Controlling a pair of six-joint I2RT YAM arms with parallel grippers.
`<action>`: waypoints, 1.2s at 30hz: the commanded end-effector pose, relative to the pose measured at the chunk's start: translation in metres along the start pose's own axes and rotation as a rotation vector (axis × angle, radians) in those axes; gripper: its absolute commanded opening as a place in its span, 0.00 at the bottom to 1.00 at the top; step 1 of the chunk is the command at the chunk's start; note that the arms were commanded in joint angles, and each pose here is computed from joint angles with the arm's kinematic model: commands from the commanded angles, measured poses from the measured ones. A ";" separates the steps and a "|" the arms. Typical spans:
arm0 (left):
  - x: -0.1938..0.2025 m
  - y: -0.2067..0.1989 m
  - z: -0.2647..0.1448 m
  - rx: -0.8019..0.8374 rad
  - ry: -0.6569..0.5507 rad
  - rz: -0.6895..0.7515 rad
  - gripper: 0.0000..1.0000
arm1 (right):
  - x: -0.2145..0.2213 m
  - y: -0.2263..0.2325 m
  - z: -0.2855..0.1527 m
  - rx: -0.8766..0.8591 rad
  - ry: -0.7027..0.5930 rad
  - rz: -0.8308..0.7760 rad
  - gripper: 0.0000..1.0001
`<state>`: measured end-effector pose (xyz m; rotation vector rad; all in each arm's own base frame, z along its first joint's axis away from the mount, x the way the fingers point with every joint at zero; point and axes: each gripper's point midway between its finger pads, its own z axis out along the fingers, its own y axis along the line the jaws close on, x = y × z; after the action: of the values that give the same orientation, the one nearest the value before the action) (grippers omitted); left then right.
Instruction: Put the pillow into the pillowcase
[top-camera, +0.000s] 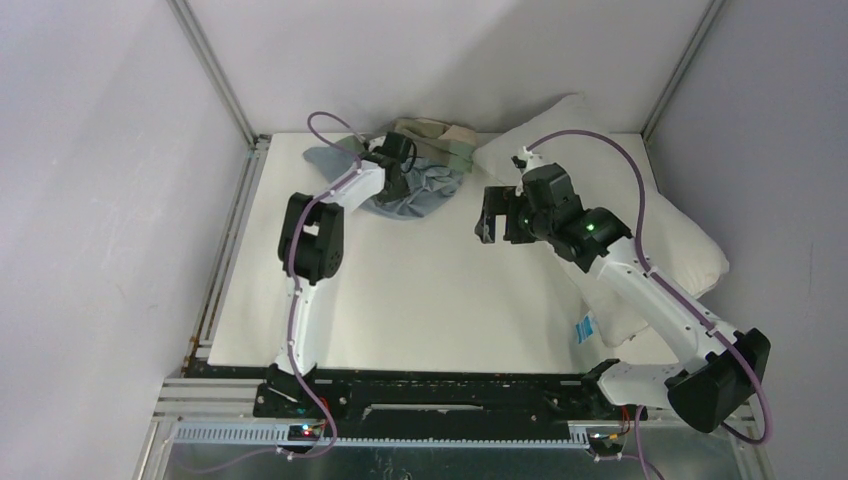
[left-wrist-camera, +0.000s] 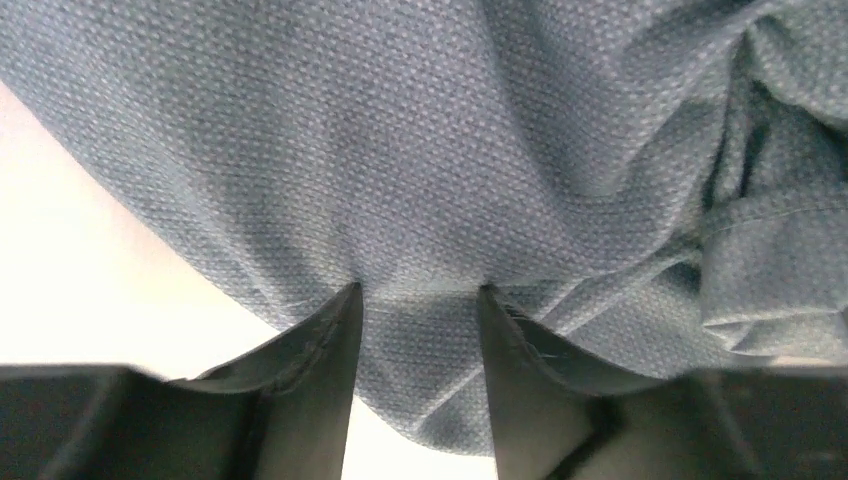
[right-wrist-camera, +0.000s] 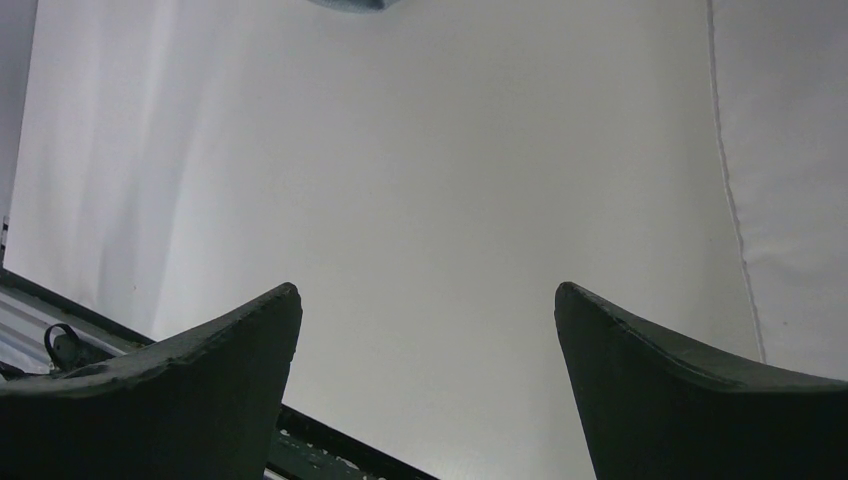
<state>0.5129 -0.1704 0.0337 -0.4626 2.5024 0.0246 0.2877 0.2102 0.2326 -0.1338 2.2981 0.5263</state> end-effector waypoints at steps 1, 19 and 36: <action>-0.003 -0.009 -0.015 0.028 -0.018 -0.022 0.37 | -0.004 0.001 0.000 -0.007 -0.028 0.007 1.00; 0.035 0.017 -0.082 0.184 -0.040 0.032 0.00 | 0.014 0.011 0.057 -0.022 0.050 -0.026 1.00; 0.032 0.018 -0.056 0.042 -0.014 0.039 0.66 | 0.048 0.011 0.084 0.017 0.157 -0.064 1.00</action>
<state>0.4453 -0.1791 0.0692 -0.3408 2.4719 -0.0982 0.3044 0.2592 0.1487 -0.2423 2.4549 0.5066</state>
